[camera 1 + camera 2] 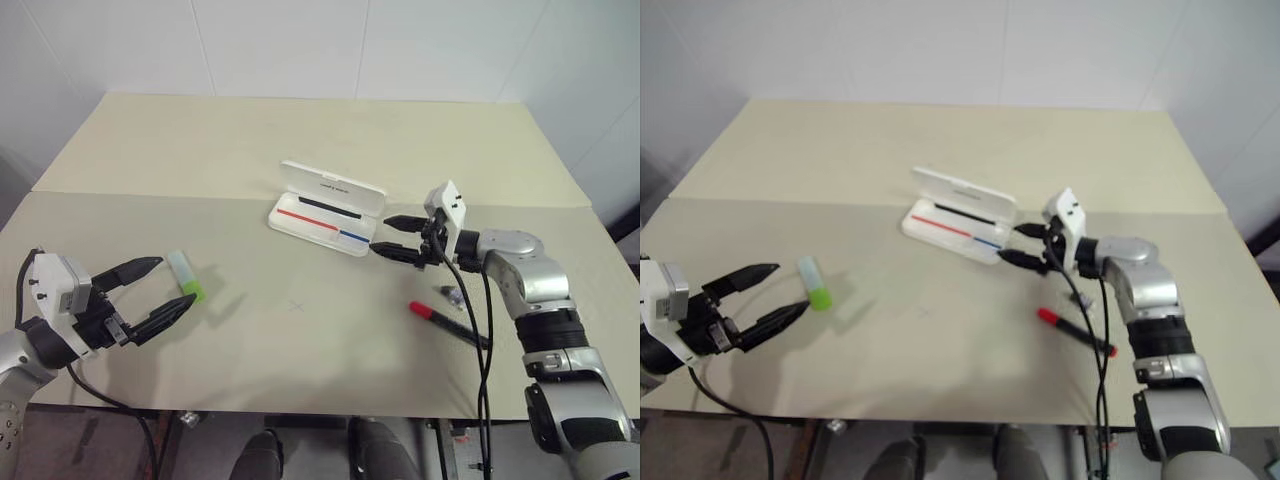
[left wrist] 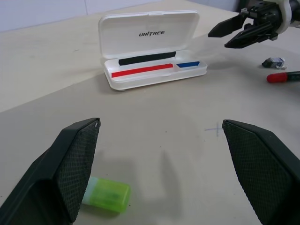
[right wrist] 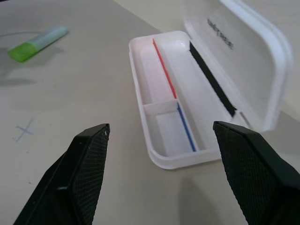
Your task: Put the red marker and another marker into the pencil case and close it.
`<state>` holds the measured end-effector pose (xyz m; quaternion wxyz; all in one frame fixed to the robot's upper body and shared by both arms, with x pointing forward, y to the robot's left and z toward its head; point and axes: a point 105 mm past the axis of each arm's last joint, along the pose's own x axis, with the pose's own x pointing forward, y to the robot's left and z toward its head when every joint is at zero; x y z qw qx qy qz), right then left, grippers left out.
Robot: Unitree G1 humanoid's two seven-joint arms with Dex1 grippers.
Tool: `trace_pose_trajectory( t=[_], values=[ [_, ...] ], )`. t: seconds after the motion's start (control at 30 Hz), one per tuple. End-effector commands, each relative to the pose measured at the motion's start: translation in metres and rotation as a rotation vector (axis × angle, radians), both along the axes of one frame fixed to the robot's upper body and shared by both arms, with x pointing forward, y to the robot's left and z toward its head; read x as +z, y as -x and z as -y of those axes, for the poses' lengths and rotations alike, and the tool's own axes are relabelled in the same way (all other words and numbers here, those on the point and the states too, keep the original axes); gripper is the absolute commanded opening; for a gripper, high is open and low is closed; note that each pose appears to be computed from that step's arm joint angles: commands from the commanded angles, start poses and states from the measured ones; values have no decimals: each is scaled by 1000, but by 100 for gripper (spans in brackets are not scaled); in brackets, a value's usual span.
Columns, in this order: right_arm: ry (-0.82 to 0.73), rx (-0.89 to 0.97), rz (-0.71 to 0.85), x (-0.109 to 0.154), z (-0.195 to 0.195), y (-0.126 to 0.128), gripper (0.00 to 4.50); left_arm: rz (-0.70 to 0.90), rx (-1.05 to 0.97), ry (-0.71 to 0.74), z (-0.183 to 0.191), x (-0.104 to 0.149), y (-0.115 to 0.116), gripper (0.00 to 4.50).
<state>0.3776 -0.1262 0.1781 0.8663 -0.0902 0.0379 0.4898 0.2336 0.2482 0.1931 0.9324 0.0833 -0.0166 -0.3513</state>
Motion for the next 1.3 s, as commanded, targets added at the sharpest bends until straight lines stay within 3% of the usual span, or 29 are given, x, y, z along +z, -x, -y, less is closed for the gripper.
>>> trace_pose_trajectory(
  t=[0.03, 0.3, 0.67, 0.93, 1.03, 1.3],
  values=[
    [-23, 29, 34, 14, -9, 4, 450, 45, -4, -14, 1, 14, 4, 445],
    [48, 7, 0, 5, -38, -16, 450, 57, 21, -16, -5, 16, 7, 445],
    [286, 96, -75, -18, -55, -20, 450, 98, 85, -20, -9, 24, 22, 445],
    [358, 107, -103, -30, -63, -27, 450, 129, 108, -17, -11, 28, 25, 445],
    [394, 92, -123, -39, -62, -30, 386, 123, 116, -15, -10, 25, 28, 450],
    [365, 96, -86, -33, -70, -32, 102, 110, 113, -3, -11, 24, 31, 450]
  ],
)
